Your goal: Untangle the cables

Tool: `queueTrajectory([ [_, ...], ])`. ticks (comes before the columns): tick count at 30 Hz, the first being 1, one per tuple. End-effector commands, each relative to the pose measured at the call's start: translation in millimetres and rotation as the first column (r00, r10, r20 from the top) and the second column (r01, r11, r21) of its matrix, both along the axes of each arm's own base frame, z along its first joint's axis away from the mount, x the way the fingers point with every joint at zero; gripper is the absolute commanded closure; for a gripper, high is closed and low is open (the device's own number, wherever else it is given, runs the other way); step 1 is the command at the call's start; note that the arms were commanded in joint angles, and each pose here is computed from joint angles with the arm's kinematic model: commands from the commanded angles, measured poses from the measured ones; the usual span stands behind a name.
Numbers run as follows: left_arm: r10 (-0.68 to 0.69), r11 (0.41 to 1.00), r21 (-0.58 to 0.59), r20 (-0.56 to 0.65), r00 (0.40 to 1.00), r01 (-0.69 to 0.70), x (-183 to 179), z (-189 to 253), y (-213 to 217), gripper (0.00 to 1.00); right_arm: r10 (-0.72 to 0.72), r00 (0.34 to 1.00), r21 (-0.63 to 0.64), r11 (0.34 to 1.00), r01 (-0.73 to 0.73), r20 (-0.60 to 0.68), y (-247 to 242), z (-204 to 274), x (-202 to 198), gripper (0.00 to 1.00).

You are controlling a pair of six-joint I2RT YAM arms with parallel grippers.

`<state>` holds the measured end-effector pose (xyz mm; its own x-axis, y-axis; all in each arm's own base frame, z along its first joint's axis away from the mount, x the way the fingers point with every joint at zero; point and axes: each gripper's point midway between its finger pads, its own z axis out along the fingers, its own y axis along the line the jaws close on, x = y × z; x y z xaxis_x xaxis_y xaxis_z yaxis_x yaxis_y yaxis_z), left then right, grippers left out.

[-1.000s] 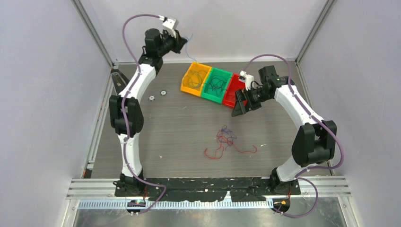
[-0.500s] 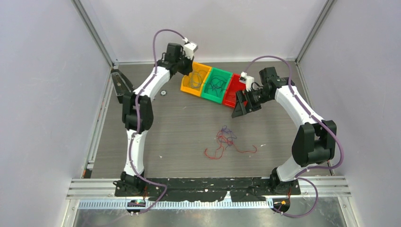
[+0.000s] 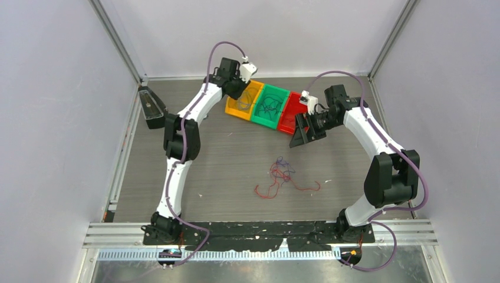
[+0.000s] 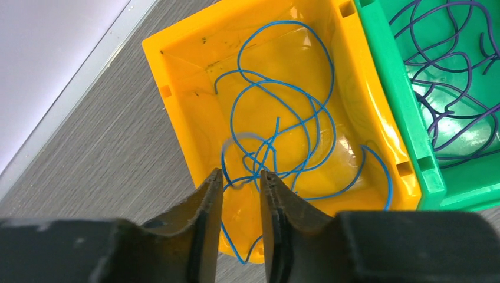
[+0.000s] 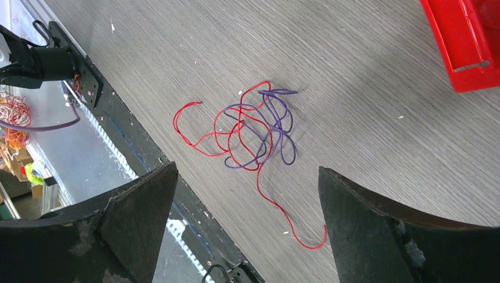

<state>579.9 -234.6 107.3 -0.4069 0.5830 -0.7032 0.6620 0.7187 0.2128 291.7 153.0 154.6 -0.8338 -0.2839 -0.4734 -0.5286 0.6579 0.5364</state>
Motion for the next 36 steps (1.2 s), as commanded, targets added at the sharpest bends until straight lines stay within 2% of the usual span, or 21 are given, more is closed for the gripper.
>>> queueTrajectory([
  [1,-0.045,0.998,-0.030,0.105,0.993,0.049,2,52,-8,0.66,0.000,1.000,0.031,1.000,0.000,0.017,2,9,-2,0.05],
  [5,-0.059,0.992,-0.095,0.209,0.976,0.080,-4,107,-13,0.59,0.001,1.000,0.033,0.999,-0.002,0.022,2,11,-4,0.05],
  [10,-0.085,0.982,-0.140,0.272,0.959,0.126,-20,166,-16,0.33,-0.003,0.999,0.029,1.000,0.001,0.042,1,16,-3,0.05],
  [12,-0.090,0.982,-0.138,0.275,0.957,0.131,-30,182,-12,0.27,-0.002,0.999,0.019,1.000,0.001,0.052,-1,17,-3,0.05],
  [14,-0.103,0.977,-0.155,0.251,0.962,0.145,-47,192,-6,0.25,0.012,0.998,0.000,1.000,-0.012,0.059,-4,16,-5,0.05],
  [16,-0.155,0.954,-0.221,0.210,0.965,0.202,-74,200,-7,0.27,0.048,0.997,-0.020,0.999,-0.047,0.066,-7,12,-11,0.05],
  [18,-0.238,0.908,-0.308,0.174,0.955,0.283,-115,207,-14,0.32,0.080,0.995,-0.039,0.996,-0.077,0.060,-10,6,-19,0.02],
  [20,-0.333,0.838,-0.400,0.161,0.929,0.370,-167,215,-23,0.35,0.111,0.993,-0.052,0.993,-0.110,0.031,-11,-2,-29,0.01],
  [23,-0.372,0.765,-0.541,0.071,0.925,0.349,-225,200,-29,0.38,0.156,0.987,-0.061,0.986,-0.158,-0.047,-8,-19,-44,0.04],
  [25,-0.391,0.727,-0.624,-0.031,0.920,0.288,-260,182,-31,0.38,0.184,0.980,-0.082,0.978,-0.190,-0.073,-4,-31,-51,0.07],
  [27,-0.410,0.720,-0.655,-0.133,0.902,0.231,-294,150,-31,0.38,0.211,0.974,-0.113,0.969,-0.219,-0.080,3,-44,-53,0.08],
  [31,-0.454,0.722,-0.654,-0.205,0.867,0.224,-346,108,-33,0.36,0.233,0.970,-0.171,0.955,-0.243,-0.073,19,-62,-43,0.10],
  [36,-0.453,0.727,-0.664,-0.270,0.850,0.176,-374,76,-32,0.36,0.240,0.969,-0.217,0.944,-0.247,-0.056,36,-87,-22,0.17],
])
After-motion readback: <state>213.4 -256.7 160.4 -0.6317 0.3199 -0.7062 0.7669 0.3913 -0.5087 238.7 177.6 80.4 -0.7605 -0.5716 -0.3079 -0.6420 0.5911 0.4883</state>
